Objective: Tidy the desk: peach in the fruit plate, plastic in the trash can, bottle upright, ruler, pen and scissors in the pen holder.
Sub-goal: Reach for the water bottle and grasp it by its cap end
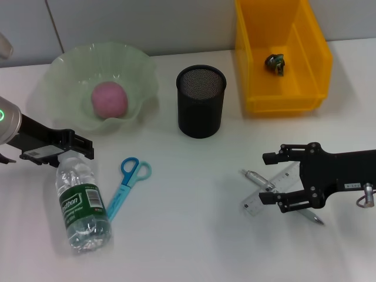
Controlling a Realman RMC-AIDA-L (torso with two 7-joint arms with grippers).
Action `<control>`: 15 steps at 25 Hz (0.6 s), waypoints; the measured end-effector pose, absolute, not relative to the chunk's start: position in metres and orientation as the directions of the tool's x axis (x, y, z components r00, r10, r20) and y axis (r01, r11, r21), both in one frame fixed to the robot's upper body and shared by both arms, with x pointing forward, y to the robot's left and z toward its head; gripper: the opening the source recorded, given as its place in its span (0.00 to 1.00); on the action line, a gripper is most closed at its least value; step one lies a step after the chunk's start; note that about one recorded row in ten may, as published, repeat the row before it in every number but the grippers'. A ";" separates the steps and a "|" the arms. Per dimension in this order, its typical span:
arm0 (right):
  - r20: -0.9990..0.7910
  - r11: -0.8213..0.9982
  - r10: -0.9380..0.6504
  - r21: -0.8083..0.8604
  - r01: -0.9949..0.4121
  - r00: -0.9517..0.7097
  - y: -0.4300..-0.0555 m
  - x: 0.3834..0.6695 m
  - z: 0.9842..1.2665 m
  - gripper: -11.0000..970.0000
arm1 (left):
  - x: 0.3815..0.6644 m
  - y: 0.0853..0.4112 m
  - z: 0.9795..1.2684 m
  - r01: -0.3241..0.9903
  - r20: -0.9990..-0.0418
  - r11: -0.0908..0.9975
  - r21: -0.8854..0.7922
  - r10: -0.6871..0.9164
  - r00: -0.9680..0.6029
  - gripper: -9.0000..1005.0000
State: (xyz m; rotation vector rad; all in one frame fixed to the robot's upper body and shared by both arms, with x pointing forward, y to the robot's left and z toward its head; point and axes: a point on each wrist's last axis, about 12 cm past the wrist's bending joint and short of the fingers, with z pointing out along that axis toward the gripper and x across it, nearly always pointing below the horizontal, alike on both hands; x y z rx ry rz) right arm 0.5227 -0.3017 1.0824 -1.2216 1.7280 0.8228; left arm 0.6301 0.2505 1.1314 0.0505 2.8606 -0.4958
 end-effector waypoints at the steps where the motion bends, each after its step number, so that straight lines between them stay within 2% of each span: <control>1: -0.903 0.308 -0.396 0.042 -0.951 -0.168 -0.302 0.523 1.083 0.86 | 0.630 0.250 1.131 0.074 -0.238 0.942 -0.328 -0.006 -0.971 0.81; 15: -0.905 0.299 -0.396 0.035 -0.954 -0.158 -0.299 0.526 1.085 0.86 | 0.631 0.255 1.125 0.058 -0.244 0.947 -0.315 -0.021 -0.970 0.80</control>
